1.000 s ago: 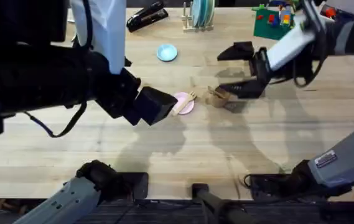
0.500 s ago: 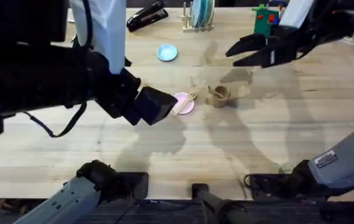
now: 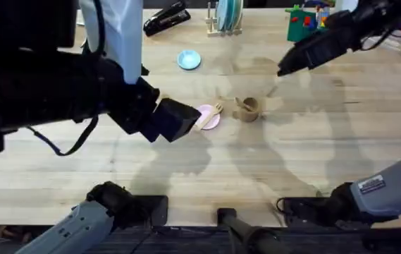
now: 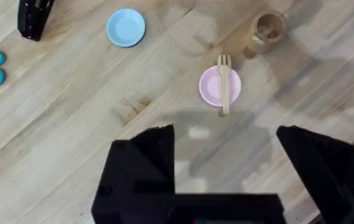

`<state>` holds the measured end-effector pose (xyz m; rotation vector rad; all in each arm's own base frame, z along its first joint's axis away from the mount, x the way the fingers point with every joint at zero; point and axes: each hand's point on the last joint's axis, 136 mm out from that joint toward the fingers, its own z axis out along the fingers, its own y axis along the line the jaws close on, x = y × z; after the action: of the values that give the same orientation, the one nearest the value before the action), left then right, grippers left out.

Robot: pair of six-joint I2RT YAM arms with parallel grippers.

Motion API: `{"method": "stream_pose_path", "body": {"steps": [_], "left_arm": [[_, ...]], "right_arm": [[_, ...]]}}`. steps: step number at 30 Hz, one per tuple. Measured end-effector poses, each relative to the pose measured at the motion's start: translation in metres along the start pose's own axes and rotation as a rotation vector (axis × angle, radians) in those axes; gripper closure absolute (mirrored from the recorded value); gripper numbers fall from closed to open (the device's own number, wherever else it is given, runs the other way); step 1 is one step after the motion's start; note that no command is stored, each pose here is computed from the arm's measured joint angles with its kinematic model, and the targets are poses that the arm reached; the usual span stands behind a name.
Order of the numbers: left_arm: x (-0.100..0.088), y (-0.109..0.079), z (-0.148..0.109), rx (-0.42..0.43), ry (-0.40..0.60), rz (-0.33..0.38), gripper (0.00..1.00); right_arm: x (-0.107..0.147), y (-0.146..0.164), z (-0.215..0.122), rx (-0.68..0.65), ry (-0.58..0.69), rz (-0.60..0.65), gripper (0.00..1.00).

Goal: Pick up a utensil and set it on the pink plate, then put the other utensil in the container.

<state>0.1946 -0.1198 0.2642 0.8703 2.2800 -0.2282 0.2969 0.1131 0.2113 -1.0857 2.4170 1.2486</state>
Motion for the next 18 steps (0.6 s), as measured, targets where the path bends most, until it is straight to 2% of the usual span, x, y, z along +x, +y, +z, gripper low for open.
{"method": "stream_pose_path", "body": {"steps": [8,18], "left_arm": [[0.0,0.001,0.0,-0.004,0.001,0.0,0.008],[0.0,0.001,0.0,-0.007,0.002,0.0,0.008]], "right_arm": [[0.022,-0.005,-0.009,0.125,0.122,0.126,0.007],[0.022,0.02,-0.027,0.225,0.095,0.129,0.007]]}}
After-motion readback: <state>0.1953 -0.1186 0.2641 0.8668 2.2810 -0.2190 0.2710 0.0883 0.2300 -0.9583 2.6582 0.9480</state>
